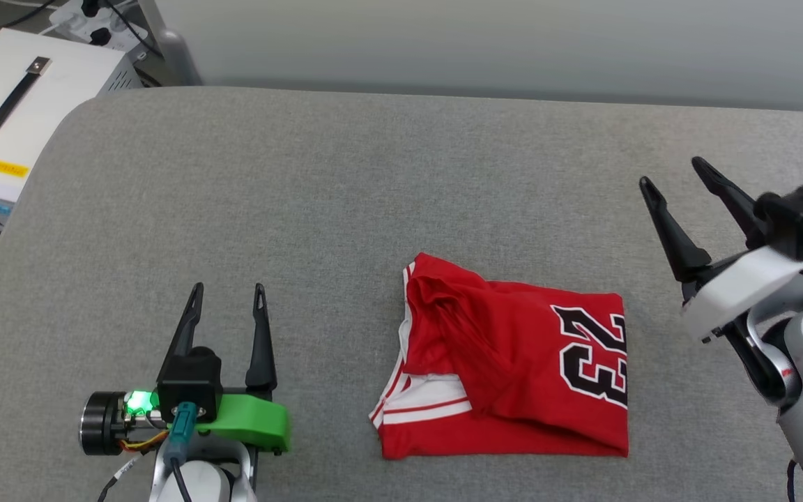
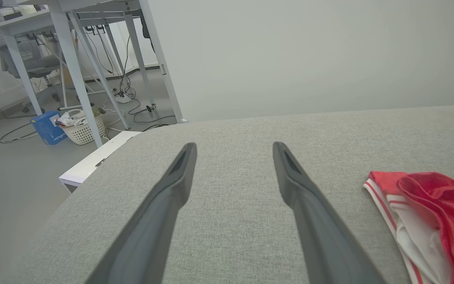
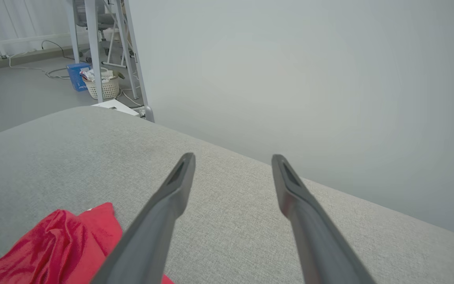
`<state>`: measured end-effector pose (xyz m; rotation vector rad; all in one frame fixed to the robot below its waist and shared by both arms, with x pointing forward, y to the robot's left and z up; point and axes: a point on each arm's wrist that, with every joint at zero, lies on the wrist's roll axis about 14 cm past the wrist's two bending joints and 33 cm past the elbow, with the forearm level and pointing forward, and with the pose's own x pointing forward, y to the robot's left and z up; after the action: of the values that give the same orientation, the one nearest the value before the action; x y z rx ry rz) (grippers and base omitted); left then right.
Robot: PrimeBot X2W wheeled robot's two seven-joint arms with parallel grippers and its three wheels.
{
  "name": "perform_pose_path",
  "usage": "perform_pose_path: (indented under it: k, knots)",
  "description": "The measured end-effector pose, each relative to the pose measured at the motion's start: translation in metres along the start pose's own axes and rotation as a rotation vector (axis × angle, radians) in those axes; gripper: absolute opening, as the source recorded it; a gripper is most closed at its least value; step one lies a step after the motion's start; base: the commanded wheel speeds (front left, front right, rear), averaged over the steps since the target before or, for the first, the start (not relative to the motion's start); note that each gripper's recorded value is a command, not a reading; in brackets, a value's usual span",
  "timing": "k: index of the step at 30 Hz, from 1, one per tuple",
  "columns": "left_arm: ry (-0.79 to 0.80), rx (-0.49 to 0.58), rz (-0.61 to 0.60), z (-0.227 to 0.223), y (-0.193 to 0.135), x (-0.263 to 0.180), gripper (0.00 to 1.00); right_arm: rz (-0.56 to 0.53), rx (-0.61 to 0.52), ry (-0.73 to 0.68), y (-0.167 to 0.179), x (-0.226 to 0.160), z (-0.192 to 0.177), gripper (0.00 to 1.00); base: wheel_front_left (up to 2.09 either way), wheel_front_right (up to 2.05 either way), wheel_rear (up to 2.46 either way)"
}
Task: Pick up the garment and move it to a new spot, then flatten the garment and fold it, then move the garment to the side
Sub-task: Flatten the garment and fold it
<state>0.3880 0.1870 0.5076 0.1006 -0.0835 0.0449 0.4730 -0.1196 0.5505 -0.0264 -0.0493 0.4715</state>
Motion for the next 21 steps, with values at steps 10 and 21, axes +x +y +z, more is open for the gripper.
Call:
perform_pose_path:
  k: [10,21]
  knots:
    - [-0.040,-0.006,-0.049,0.014,-0.011,-0.010,1.00,-0.257,0.038,-0.175,-0.018,-0.076,0.015,1.00,0.00,0.00,0.00]
    - [-0.035,-0.009,-0.051,0.014,-0.009,-0.027,1.00,-0.333,0.151,-0.129,0.004,-0.116,-0.013,1.00,0.00,0.00,0.00]
